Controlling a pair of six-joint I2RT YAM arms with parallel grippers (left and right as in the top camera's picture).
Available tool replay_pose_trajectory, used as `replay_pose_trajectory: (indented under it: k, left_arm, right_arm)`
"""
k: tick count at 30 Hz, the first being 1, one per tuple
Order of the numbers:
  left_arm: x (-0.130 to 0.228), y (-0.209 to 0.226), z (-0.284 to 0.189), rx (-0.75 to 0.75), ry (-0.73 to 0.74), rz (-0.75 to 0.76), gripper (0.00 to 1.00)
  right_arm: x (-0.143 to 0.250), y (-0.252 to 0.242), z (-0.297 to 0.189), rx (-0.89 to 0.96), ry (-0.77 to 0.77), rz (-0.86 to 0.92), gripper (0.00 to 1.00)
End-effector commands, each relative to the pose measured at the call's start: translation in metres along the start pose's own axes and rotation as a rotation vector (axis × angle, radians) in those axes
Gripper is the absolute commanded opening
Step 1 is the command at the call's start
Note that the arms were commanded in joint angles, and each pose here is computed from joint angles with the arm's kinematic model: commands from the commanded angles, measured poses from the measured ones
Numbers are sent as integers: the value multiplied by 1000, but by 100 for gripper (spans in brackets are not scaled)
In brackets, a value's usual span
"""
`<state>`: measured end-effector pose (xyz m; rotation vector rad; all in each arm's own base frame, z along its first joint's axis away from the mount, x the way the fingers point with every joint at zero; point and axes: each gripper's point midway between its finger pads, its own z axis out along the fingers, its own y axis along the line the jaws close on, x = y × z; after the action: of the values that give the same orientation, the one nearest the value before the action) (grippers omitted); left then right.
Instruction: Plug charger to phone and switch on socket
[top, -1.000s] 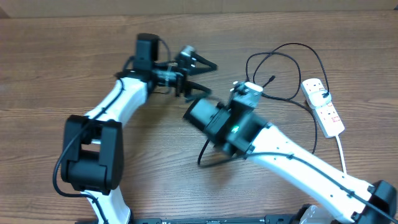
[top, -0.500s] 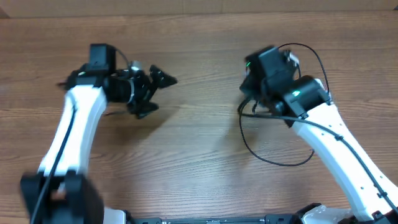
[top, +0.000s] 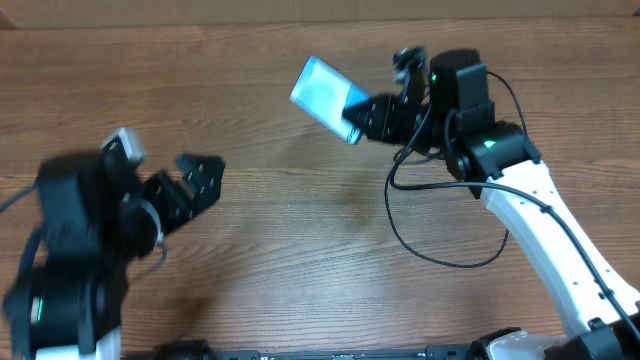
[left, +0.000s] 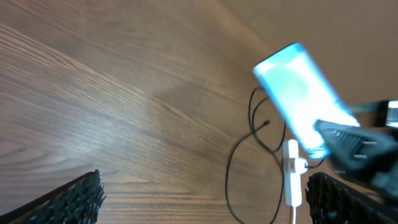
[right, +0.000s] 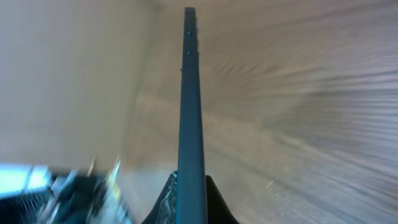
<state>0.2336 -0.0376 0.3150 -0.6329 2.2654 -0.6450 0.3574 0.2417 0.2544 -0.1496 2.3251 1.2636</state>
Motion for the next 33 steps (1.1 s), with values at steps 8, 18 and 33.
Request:
replay_pose_trajectory:
  k: [8,18,33]
  left_arm:
    - [18,22,-47,-64,-125,-114,100]
    - [45,-4,17,205,96,-182,100]
    - [78,-10,126,483,420,-527,85]
  right_arm:
    - [71,-11,-10,-392,210,-8,4]
    - [81,-7,-14,-436,253,38,4]
    - [31,-40,14,-141,24,554,4]
